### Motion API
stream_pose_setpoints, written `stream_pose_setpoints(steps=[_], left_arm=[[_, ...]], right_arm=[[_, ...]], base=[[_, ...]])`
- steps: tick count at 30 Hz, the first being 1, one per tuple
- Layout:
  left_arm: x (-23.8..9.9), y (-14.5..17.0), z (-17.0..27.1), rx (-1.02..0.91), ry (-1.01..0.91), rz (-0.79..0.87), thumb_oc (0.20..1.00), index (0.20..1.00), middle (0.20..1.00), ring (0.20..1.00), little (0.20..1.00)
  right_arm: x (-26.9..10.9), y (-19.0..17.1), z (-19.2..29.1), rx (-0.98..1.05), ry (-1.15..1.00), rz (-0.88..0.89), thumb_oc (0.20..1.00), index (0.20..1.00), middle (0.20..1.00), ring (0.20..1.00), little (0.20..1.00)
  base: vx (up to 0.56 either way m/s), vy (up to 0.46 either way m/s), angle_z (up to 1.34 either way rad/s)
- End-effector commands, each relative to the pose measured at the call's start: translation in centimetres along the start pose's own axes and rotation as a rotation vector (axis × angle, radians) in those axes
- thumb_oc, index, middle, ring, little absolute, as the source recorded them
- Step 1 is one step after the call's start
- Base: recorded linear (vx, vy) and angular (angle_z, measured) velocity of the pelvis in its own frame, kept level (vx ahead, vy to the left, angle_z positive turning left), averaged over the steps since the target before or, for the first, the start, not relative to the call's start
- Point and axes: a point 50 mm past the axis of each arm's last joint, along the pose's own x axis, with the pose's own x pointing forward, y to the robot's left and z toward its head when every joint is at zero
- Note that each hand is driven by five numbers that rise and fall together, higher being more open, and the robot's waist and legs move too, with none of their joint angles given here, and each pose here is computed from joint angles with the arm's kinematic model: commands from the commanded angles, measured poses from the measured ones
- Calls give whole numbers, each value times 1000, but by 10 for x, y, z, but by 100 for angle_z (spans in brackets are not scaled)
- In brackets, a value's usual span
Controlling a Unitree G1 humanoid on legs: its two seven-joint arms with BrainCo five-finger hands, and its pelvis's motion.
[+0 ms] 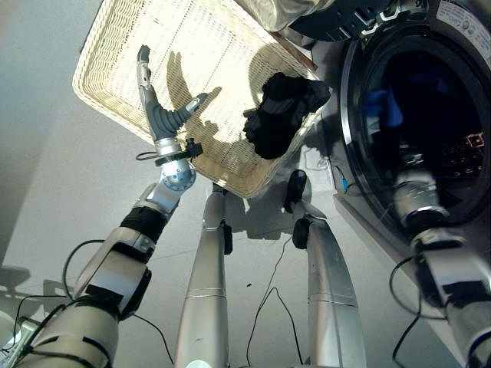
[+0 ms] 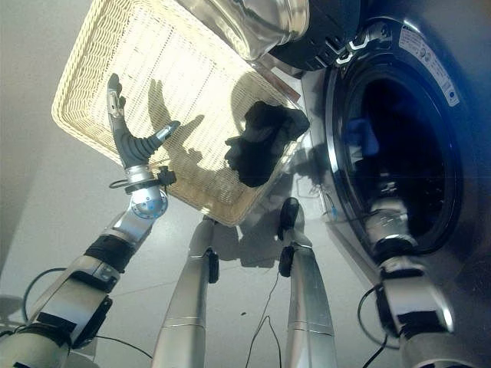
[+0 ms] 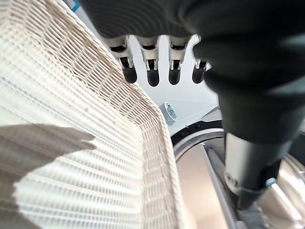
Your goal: Put the clothes into the washing machine.
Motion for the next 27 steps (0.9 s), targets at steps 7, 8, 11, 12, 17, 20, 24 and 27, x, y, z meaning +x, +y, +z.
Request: stream_pose_setpoints(steps=[7, 8, 11, 12, 17, 20, 24, 27], left_arm=[[25, 35, -7, 3, 47, 133, 1000, 1000, 1000, 1000, 1000], [25, 35, -7, 3, 47, 133, 1000, 1000, 1000, 1000, 1000], [30, 30, -5, 6, 40, 110, 1000, 1000, 1000, 1000, 1000], [31, 29, -4, 4, 41, 108, 1000, 1000, 1000, 1000, 1000], [38, 17, 3, -12, 29, 100, 1000, 1000, 1000, 1000, 1000], [43, 11, 9, -14, 16, 90, 1000, 1000, 1000, 1000, 1000], [47, 11, 11, -9, 4, 89, 1000, 1000, 1000, 1000, 1000], [50, 11, 12, -2, 3, 100, 1000, 1000, 1000, 1000, 1000]], right_arm=[[13, 47, 133, 8, -518, 38, 200, 200, 200, 200, 200], [13, 47, 133, 8, -518, 38, 200, 200, 200, 200, 200], [10, 63, 120, -232, -528, 95, 1000, 1000, 1000, 1000, 1000], [11, 64, 114, -309, -517, 92, 1000, 1000, 1000, 1000, 1000], [16, 63, 64, -1028, -437, 80, 1000, 1000, 1000, 1000, 1000], [17, 55, 40, -1371, -352, 93, 1000, 1000, 1000, 1000, 1000], [11, 46, 15, -1512, -300, 158, 1000, 1000, 1000, 1000, 1000], [1, 44, -5, -1527, -288, 242, 1000, 1000, 1000, 1000, 1000]], base=[[-7, 8, -5], [0, 0, 0], [0, 1, 2], [0, 0, 6], [-1, 1, 3], [2, -22, 0], [0, 0, 0], [0, 0, 0]])
